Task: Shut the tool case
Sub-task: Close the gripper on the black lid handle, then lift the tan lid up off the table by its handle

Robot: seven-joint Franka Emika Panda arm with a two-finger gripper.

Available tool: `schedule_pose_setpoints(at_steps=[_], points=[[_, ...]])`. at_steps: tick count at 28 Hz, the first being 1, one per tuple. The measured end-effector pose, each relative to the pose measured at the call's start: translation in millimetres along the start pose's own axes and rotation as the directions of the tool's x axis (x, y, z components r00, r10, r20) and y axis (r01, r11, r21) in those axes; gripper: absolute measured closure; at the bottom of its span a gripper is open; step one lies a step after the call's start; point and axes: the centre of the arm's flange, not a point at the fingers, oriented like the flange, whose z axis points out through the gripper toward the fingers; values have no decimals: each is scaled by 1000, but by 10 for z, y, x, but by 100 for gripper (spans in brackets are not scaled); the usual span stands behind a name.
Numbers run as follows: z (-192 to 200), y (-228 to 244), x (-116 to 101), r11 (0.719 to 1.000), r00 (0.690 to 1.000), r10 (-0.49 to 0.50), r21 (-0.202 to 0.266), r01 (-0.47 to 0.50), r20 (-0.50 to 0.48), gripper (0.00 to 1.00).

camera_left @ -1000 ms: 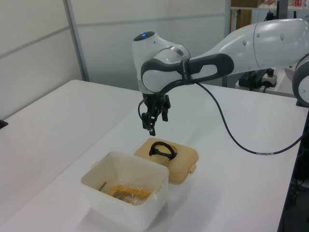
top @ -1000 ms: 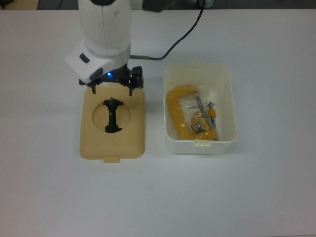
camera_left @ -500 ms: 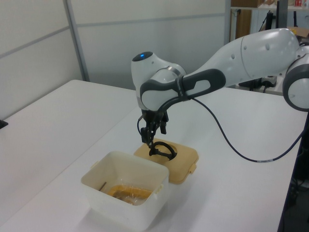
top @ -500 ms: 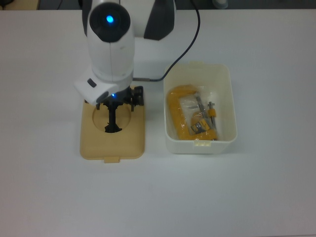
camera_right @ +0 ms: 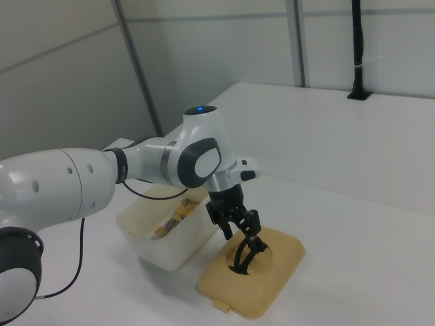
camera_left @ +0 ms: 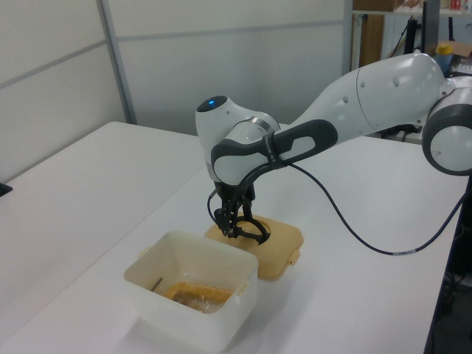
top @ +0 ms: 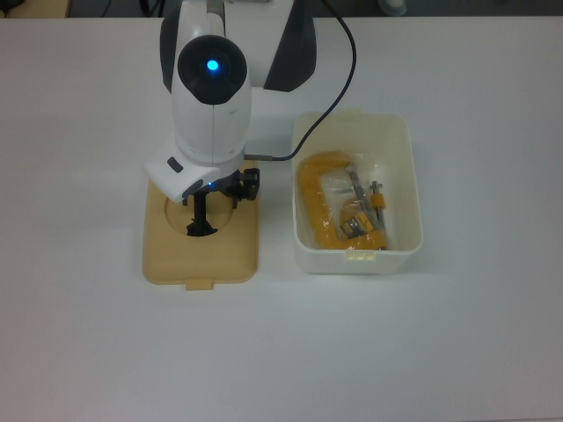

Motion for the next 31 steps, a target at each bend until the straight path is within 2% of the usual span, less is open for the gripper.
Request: schedule_pose_setpoints(at_steps=[2,12,13,15,17,25,31], points=[[-3,-20,0,1000,1000,0,0,0,0,32],[0,31,2,1000,1000,11,-3,-11,0,66],[1,50,2,1000,1000,14,-4,-14,0,73],[2,74,3,1000,1000,17,-5,-17,0,78],[2,100,4,1000,1000,21,-7,-21,0,89],[-35,228,16,999,999,40,-11,-40,-8,89],[-224,438,-7,998,998,61,-17,-61,-25,89]])
